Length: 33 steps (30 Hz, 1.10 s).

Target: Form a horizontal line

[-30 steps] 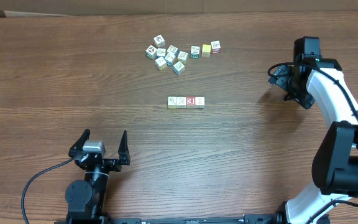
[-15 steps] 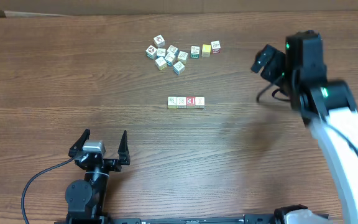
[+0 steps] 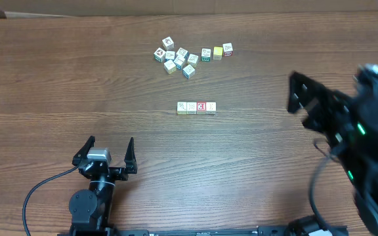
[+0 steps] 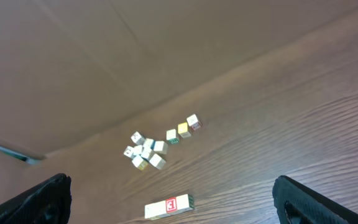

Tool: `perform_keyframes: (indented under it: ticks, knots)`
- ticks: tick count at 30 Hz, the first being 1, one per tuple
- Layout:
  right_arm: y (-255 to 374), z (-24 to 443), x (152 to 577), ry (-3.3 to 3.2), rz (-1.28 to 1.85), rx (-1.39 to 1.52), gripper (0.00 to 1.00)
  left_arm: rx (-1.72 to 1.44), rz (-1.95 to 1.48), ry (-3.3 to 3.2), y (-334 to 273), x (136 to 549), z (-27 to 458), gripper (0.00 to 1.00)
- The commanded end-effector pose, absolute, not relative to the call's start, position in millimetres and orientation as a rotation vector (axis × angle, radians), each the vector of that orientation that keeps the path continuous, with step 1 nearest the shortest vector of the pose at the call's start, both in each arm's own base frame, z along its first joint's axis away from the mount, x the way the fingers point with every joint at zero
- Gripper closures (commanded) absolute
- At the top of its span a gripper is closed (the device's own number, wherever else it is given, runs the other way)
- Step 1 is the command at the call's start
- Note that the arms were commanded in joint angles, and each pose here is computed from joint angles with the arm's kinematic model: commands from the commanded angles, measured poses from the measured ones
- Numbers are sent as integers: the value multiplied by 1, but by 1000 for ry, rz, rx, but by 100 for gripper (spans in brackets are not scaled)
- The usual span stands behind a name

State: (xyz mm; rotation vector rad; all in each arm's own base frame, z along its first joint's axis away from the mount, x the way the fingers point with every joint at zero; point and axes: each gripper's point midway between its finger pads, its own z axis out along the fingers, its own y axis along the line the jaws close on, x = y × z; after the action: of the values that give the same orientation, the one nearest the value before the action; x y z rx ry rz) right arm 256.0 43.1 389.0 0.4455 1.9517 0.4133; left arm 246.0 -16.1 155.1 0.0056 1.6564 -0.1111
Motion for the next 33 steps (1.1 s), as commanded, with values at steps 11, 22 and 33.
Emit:
perform_keyframes:
  ticks: [11,22,33]
  knots:
    - [6,310,177,1812,408,513,0,26,-88,1649,-16,246,156,0]
    - [2,267,168,1703,424,485,0,26,-88,1649,-16,246,156,0]
    - [19,334,189,1321,266,91,0,26,-88,1649,-16,246,156,0]
